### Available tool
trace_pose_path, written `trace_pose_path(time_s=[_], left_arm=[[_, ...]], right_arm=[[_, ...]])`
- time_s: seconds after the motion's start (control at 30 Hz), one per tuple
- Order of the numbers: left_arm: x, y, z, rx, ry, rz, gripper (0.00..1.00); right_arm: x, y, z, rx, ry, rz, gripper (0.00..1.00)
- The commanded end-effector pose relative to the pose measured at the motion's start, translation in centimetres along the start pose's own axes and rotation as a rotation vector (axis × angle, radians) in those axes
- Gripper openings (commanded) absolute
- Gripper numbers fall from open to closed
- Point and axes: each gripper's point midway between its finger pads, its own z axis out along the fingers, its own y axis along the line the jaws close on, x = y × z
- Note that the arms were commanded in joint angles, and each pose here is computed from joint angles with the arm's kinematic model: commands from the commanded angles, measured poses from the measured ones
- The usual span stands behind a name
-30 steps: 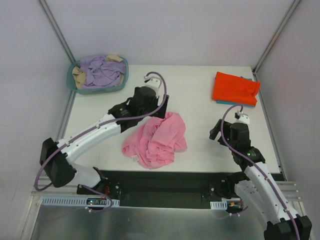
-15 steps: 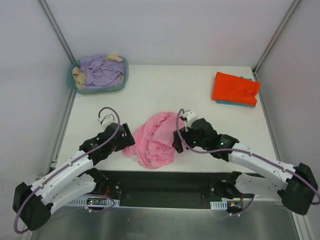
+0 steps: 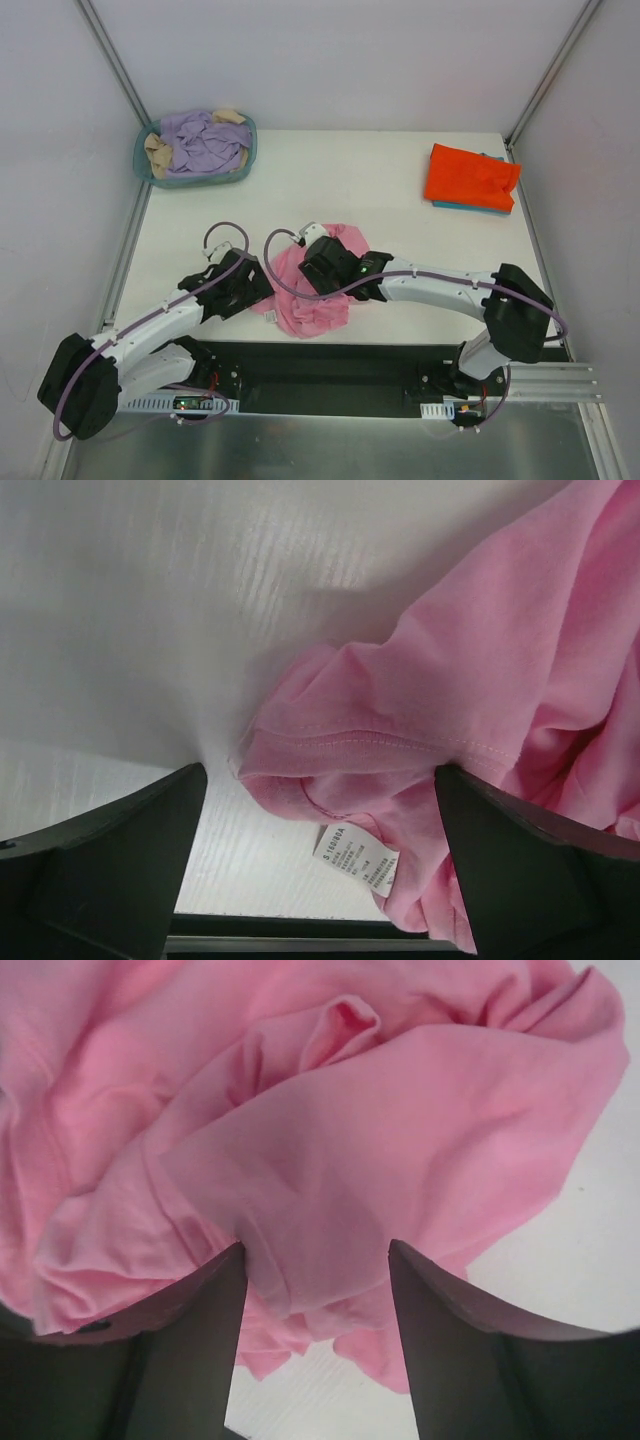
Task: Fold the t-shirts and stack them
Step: Flatten out the tshirt
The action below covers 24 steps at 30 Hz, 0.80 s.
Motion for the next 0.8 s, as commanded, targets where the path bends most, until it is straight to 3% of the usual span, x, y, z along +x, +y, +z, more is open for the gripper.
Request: trace_pose_path(time_s=[0.0, 0.07, 0.23, 0.37, 0.4, 0.57, 0.77], left_arm=[[0.1, -1.8, 1.3, 0.065, 0.019, -0.02, 0.99], [0.1, -1.9, 1.8, 0.053, 0.026, -0.017, 0.91], [-0.7, -2.9, 2.4, 0.062, 0.021, 0.011, 0.63], [-0.9, -3.3, 3.3, 0.047, 0.028, 0.033, 0.26], [-1.2, -3.7, 3.3, 0.052, 0.025, 0.031, 0.0], [-3.2, -5.2, 2.4, 0.09, -0.035, 0.081, 0.0], [-9.7, -7.8, -3.1, 0.181, -0.287, 0.075, 0.0]], right_arm=[[-0.4, -2.4, -0.3, 0.142, 0.017, -0.008, 0.52], [-0.2, -2.9, -0.2, 0.176, 0.02, 0.009, 0.46], [0.3, -4.3, -0.5, 0.245, 0.015, 0.036, 0.17], [0.0, -5.3, -1.7, 0.255, -0.028, 0.096, 0.09], [0.3, -5.6, -1.8, 0.263, -0.029, 0.1, 0.06], [0.9, -9.3, -3.5, 0.339, -0.062, 0.183, 0.01], [-0.7, -15.7, -8.1, 0.428, -0.192, 0.326, 0.01]])
